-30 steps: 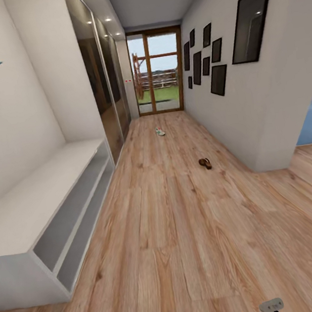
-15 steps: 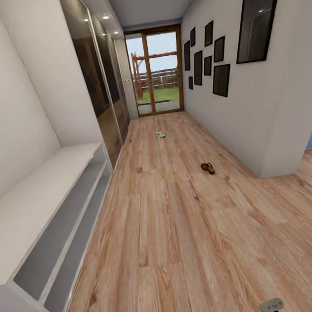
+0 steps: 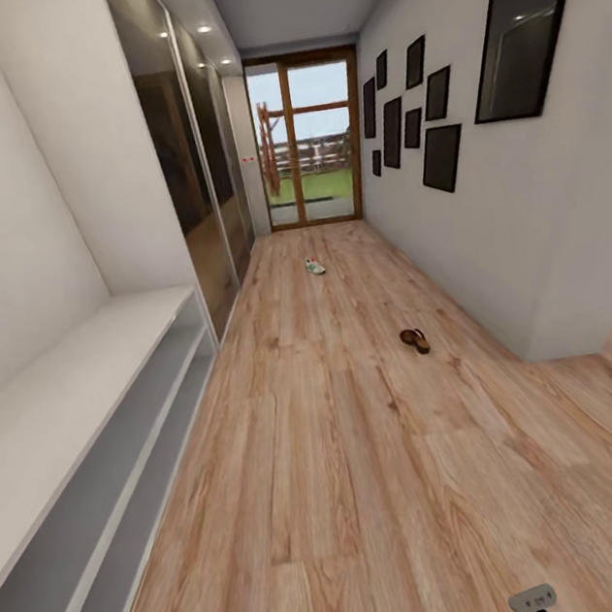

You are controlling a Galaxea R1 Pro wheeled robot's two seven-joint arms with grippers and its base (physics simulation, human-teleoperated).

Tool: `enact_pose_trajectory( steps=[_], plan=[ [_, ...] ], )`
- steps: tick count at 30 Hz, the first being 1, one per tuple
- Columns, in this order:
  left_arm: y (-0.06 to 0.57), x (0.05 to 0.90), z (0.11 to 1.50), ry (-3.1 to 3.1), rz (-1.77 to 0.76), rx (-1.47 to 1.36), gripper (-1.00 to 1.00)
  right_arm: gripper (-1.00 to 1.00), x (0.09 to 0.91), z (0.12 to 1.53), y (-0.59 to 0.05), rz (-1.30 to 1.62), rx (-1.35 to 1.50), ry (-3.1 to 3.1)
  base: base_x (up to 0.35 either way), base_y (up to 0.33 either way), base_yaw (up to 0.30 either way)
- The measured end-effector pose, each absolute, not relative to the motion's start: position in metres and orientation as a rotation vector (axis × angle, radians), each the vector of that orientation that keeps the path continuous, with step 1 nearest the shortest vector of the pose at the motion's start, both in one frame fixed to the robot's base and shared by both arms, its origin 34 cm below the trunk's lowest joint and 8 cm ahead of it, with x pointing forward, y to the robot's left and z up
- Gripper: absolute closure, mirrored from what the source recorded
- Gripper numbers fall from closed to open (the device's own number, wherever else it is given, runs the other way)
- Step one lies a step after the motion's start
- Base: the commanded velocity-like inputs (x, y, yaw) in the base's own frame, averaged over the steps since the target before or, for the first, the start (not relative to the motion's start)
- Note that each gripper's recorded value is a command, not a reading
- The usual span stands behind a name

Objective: Pick up the two gym shoes and the two sandals from the corridor floor and place them onto the hallstand (shoe rack) in the corridor, making sure they are on the rack and not on the floor. Arrange them so the two gym shoes are next to each other and the two sandals are next to each other.

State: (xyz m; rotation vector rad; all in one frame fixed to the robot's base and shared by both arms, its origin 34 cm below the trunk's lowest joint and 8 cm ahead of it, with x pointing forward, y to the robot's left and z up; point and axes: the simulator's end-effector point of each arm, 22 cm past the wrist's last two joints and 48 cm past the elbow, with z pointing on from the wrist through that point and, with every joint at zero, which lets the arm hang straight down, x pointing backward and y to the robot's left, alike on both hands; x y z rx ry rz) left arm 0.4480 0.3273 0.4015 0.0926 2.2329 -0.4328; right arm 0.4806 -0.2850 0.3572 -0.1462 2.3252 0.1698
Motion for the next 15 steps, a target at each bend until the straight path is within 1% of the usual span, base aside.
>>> enact_pose_trajectory(
  steps=[15],
  plan=[
    [0.3273, 0.448, 0.4015, 2.233, -0.433, 0.093, -1.0, -1.0, 0.4805, 0.3572, -0.2849, 0.17, -0.147, 2.325, 0.336, 0.0, 0.0]
  ],
)
